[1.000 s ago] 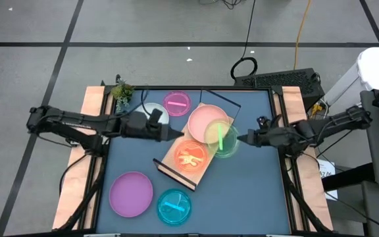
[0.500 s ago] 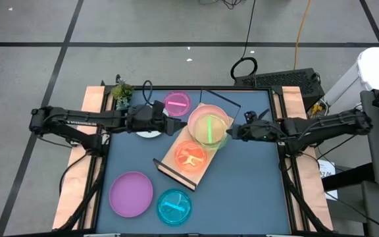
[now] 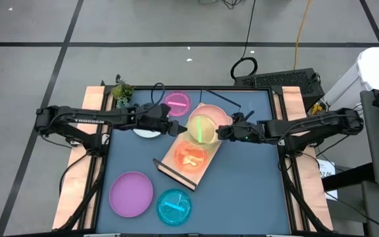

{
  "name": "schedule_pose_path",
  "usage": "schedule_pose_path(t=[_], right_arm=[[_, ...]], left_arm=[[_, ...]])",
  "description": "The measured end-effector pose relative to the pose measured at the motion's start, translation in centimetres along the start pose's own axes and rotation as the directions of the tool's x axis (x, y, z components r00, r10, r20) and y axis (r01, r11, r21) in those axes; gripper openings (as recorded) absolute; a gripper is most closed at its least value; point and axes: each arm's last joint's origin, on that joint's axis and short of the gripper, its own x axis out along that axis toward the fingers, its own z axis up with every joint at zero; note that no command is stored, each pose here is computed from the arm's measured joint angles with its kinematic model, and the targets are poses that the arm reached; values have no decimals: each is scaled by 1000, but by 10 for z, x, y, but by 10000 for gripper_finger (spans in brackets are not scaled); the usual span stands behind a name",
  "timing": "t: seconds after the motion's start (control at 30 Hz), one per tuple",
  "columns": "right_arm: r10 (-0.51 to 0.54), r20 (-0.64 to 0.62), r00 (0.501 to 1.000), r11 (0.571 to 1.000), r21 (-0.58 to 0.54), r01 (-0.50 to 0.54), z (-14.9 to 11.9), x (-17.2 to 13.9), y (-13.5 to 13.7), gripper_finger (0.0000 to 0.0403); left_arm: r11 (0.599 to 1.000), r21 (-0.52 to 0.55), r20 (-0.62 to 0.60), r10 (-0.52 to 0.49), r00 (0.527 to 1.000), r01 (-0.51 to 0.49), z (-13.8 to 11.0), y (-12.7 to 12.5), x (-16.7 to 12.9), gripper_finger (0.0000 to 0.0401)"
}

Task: Place and stack plates onto a shelf
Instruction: Stack the green plate on top of the orange plate on the shelf

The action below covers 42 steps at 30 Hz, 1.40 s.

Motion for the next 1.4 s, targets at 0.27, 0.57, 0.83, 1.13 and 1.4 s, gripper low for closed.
schedule_pose_path(t=[0.27, 0.57, 0.83, 1.13, 1.4], right_arm=[[4, 11, 1000, 1000, 9, -4, 0, 9, 1, 0], [-4, 25, 1000, 1000, -3, 4, 4, 10, -1, 0], [-8, 31, 999, 1000, -17, 9, 7, 11, -1, 0], [-9, 31, 999, 1000, -19, 9, 7, 11, -1, 0], [-1, 33, 999, 999, -41, 3, 7, 11, -1, 3]], left_arm=[[1000, -25, -29, 9, 1000, -10, 7, 7, -1, 283], [999, -48, -28, 10, 1000, -11, 7, 9, 6, 227], [999, -49, -19, 4, 1000, -5, 7, 9, 13, 177], [999, -50, -15, 6, 1000, -6, 7, 9, 13, 93], [997, -64, -5, 48, 999, -48, 6, 12, 13, 34]])
